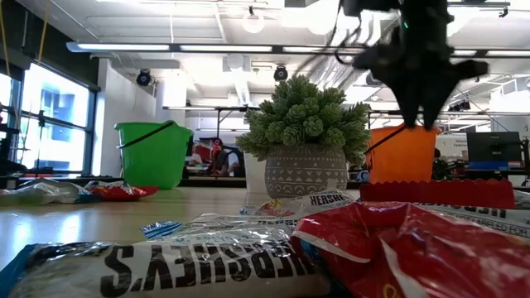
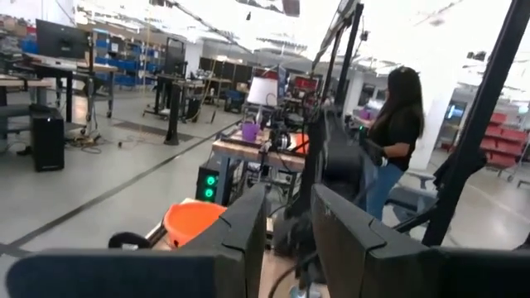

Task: Sort candy
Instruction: Put the transparent candy into the orange bucket

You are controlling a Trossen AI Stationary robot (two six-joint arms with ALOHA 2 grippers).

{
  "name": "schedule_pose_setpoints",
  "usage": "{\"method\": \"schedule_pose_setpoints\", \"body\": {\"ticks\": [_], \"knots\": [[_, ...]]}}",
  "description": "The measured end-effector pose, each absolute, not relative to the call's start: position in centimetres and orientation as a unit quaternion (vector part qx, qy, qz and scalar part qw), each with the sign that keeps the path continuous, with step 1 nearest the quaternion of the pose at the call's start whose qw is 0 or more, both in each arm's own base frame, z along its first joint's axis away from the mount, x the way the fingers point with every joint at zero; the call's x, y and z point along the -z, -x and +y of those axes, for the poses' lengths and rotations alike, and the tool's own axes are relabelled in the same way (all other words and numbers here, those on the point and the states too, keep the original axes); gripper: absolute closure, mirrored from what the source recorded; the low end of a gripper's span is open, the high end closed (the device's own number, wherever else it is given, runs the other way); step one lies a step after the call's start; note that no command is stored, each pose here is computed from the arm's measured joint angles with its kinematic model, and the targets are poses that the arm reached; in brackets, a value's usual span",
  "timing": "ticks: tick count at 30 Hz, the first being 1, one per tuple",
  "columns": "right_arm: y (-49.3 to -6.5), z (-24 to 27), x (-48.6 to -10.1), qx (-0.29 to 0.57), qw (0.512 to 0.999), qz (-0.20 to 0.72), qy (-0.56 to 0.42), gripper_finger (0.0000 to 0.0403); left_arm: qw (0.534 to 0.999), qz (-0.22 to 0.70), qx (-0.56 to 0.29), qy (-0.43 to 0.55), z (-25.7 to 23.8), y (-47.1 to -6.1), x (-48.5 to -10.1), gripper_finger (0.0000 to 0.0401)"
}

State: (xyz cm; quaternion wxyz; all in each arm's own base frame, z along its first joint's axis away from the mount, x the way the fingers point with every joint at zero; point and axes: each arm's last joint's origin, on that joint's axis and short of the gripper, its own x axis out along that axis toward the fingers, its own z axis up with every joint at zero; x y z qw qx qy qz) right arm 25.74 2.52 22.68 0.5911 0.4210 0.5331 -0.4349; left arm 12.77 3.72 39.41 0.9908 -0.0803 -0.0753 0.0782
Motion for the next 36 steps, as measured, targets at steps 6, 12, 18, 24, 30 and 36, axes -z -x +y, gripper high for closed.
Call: {"method": "schedule_pose_setpoints", "body": {"ticks": [6,12,18,24,30,36], "knots": [[-24.4,3.3,-19.6,0.475,0.549,0.521,-0.448,0.0274,0.988,-0.093,-0.075,0.097,3.4,-11.8,-39.8,0.0319],[-23.4,3.5,-16.7,0.511,0.520,0.480,-0.489,0.0274,0.985,-0.105,-0.071,0.115,3.3,-11.3,-40.0,0.0319],[-23.0,3.3,-13.9,0.514,0.526,0.405,-0.544,0.0274,0.985,-0.111,-0.071,0.114,3.2,-11.3,-40.1,0.0319],[-22.3,3.2,-12.8,0.528,0.516,0.377,-0.560,0.0274,0.985,-0.110,-0.072,0.109,3.2,-11.3,-40.1,0.0319],[-22.2,3.1,-12.7,0.530,0.516,0.380,-0.556,0.0275,0.986,-0.110,-0.072,0.105,3.2,-11.3,-40.1,0.0319],[-21.8,3.1,-12.6,0.541,0.509,0.388,-0.545,0.0317,0.986,-0.110,-0.072,0.101,3.2,-11.3,-40.1,0.0319]]}}
